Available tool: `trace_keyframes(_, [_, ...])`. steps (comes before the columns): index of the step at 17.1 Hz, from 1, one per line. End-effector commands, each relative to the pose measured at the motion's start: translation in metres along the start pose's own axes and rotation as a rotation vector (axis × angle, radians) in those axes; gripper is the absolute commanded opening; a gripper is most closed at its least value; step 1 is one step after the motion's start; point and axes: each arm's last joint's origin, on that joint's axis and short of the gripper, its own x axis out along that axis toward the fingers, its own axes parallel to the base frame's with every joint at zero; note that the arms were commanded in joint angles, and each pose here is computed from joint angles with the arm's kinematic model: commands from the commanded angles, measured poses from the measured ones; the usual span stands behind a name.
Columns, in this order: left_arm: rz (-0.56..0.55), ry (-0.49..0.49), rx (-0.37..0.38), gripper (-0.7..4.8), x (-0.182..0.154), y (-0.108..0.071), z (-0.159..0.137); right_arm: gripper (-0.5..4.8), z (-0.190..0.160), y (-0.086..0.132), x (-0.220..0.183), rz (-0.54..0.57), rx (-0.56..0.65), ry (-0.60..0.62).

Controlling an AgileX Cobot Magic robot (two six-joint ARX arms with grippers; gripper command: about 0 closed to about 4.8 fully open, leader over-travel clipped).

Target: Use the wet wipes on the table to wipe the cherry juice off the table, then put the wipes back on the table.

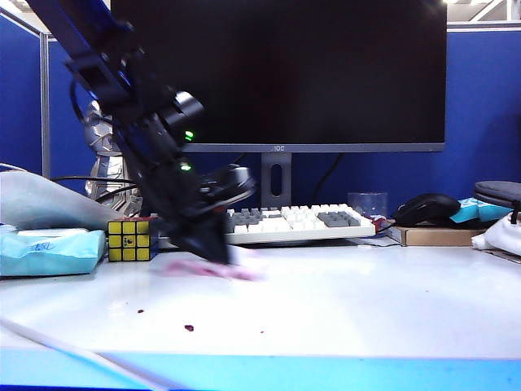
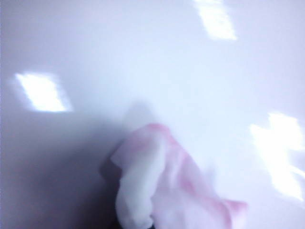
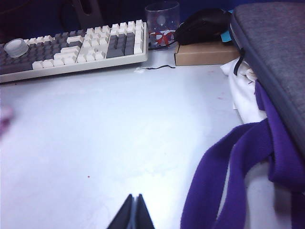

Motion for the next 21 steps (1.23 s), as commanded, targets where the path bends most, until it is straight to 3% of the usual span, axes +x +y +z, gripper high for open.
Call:
trace_keyframes(1, [0.086, -0.021, 0.011, -0.06, 0.004, -0.003, 0.002, -0.01, 0.000, 0.000, 0.000, 0.001, 0.000, -0.001])
trace_keyframes(7, [0.535, 0.114, -0.004, -0.06, 0.001, 0.041, -0.013, -0.01, 0.000, 0.000, 0.000, 0.001, 0.000, -0.001])
trace_keyframes(9, [0.640, 0.117, -0.019, -0.06, -0.006, 0.053, -0.014, -0.01, 0.000, 0.000, 0.000, 0.001, 0.000, 0.000])
trace_keyframes(11, [0.653, 0.071, -0.068, -0.06, -0.014, 0.068, -0.011, -0.01, 0.000, 0.000, 0.000, 0.001, 0.000, 0.000])
trace_keyframes(15, [0.458, -0.055, -0.100, -0.06, -0.014, 0.063, 0.004, -0.01, 0.000, 0.000, 0.000, 0.002, 0.000, 0.000])
trace_keyframes(17, [0.189, -0.085, -0.075, -0.06, -0.009, 0.043, 0.013, -0.01, 0.000, 0.000, 0.000, 0.001, 0.000, 0.000])
trace_keyframes(18, [-0.014, -0.080, -0.041, -0.06, -0.004, 0.024, 0.016, -0.01, 0.000, 0.000, 0.000, 0.001, 0.000, 0.000])
trace_keyframes(20, [-0.225, -0.022, -0.039, -0.06, -0.001, 0.007, 0.012, -0.01, 0.000, 0.000, 0.000, 0.001, 0.000, 0.000])
trace_keyframes(21, [-0.279, 0.043, -0.066, -0.06, 0.000, 0.001, 0.006, -0.01, 0.000, 0.000, 0.000, 0.001, 0.000, 0.000])
